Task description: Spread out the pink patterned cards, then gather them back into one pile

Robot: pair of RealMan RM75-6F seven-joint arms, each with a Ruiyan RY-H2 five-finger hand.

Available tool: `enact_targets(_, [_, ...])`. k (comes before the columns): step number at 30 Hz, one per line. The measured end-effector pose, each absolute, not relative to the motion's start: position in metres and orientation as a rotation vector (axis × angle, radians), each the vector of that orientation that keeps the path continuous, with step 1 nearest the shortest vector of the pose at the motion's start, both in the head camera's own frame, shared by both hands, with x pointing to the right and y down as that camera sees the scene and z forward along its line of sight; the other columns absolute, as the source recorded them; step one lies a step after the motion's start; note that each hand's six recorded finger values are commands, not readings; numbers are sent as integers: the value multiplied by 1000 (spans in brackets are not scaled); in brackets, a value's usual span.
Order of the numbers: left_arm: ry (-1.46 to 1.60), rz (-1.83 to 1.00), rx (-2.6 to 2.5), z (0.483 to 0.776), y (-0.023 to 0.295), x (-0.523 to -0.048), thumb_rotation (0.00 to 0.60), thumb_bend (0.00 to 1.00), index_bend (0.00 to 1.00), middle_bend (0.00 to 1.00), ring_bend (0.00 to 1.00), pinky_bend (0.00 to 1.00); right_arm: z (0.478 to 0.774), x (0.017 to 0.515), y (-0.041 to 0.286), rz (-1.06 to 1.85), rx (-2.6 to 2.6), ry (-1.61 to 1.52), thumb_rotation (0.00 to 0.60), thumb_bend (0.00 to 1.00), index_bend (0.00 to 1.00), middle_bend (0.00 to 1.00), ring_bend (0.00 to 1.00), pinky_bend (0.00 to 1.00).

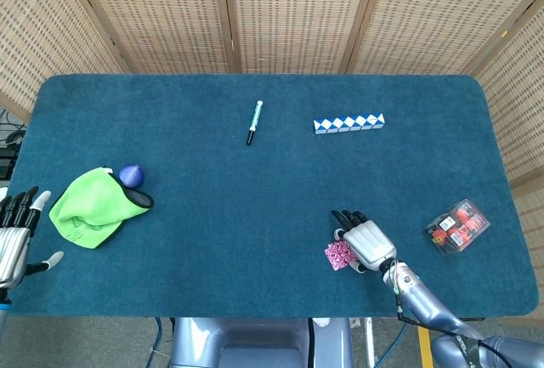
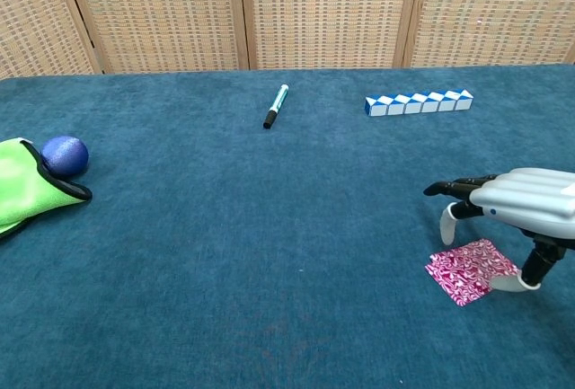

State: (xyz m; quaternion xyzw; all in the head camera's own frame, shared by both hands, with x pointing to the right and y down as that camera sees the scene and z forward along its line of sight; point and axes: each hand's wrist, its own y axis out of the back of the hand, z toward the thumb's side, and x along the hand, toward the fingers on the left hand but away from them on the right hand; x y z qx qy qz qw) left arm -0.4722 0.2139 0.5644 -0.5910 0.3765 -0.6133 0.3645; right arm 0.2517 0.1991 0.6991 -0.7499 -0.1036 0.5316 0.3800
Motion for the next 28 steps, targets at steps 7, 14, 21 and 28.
enact_targets(7, [969, -1578, -1521, 564, 214, -472, 600, 0, 0, 0, 0, 0, 699, 250, 200, 1358, -1912, -265, 600, 260, 307, 0, 0, 105])
enact_targets(14, [972, -1578, -1523, 564, 214, -472, 600, 0, 0, 0, 0, 0, 681, 253, 195, 1327, -1921, -320, 600, 260, 307, 0, 0, 105])
enact_targets(21, [973, -1573, -1522, 564, 214, -473, 600, 0, 0, 0, 0, 0, 646, 278, 184, 1274, -1894, -525, 600, 260, 283, 0, 0, 94])
enact_targets(28, [977, -1553, -1497, 563, 212, -472, 600, 0, 0, 0, 0, 0, 601, 340, 187, 1231, -1732, -856, 600, 14, 3, 0, 0, 3])
